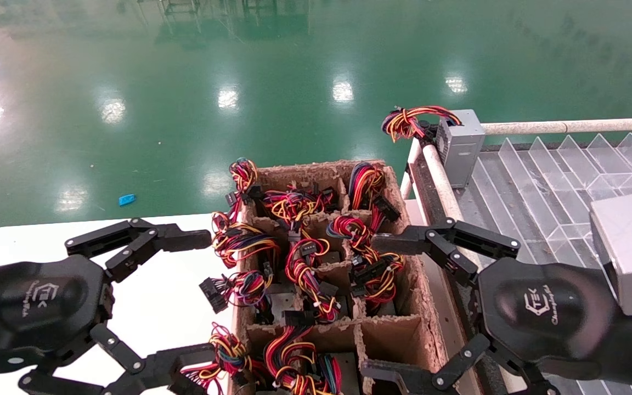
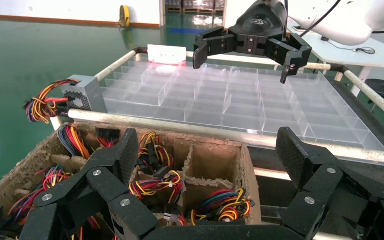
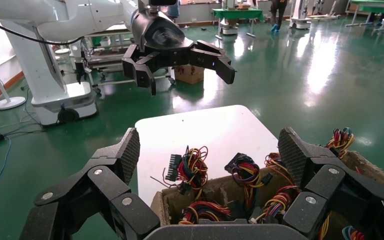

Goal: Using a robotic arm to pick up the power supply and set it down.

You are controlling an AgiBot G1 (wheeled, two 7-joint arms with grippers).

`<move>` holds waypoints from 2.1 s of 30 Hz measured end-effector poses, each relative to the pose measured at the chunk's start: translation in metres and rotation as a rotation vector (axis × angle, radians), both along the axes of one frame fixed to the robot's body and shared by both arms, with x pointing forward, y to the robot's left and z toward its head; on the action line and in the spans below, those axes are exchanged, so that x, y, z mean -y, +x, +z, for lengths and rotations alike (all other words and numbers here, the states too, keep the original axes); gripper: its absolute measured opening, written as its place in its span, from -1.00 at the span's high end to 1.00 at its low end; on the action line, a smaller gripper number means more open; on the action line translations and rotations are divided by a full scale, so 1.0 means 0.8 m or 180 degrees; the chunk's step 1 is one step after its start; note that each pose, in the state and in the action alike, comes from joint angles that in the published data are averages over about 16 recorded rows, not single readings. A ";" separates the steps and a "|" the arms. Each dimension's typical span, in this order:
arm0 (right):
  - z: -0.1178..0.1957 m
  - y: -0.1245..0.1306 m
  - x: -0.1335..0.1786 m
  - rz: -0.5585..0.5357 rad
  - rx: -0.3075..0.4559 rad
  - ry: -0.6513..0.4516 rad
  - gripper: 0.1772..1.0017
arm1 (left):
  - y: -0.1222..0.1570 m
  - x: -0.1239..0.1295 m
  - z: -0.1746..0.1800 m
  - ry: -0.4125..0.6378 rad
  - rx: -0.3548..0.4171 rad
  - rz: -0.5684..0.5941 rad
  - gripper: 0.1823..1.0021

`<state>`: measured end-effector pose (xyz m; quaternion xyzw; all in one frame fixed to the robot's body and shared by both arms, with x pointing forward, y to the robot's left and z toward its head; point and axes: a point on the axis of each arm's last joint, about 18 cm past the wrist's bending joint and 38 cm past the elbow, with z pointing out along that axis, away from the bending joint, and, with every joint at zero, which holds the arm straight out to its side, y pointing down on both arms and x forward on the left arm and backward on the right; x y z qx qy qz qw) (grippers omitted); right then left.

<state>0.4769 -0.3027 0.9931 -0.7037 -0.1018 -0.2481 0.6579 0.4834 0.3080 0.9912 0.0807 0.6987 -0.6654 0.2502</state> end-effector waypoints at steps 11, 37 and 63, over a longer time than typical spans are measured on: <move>0.000 0.000 0.000 0.0000 0.0000 0.0000 -1.00 | 0.000 0.000 0.000 0.0000 0.0000 0.0000 -1.00; -0.029 0.063 -0.017 -0.0501 -0.0165 -0.0087 -1.00 | 0.000 0.000 0.000 0.0000 0.0000 0.0000 -0.80; -0.080 0.146 -0.074 -0.0953 -0.0608 -0.0575 -0.79 | 0.000 0.000 0.000 0.0000 0.0000 0.0000 0.50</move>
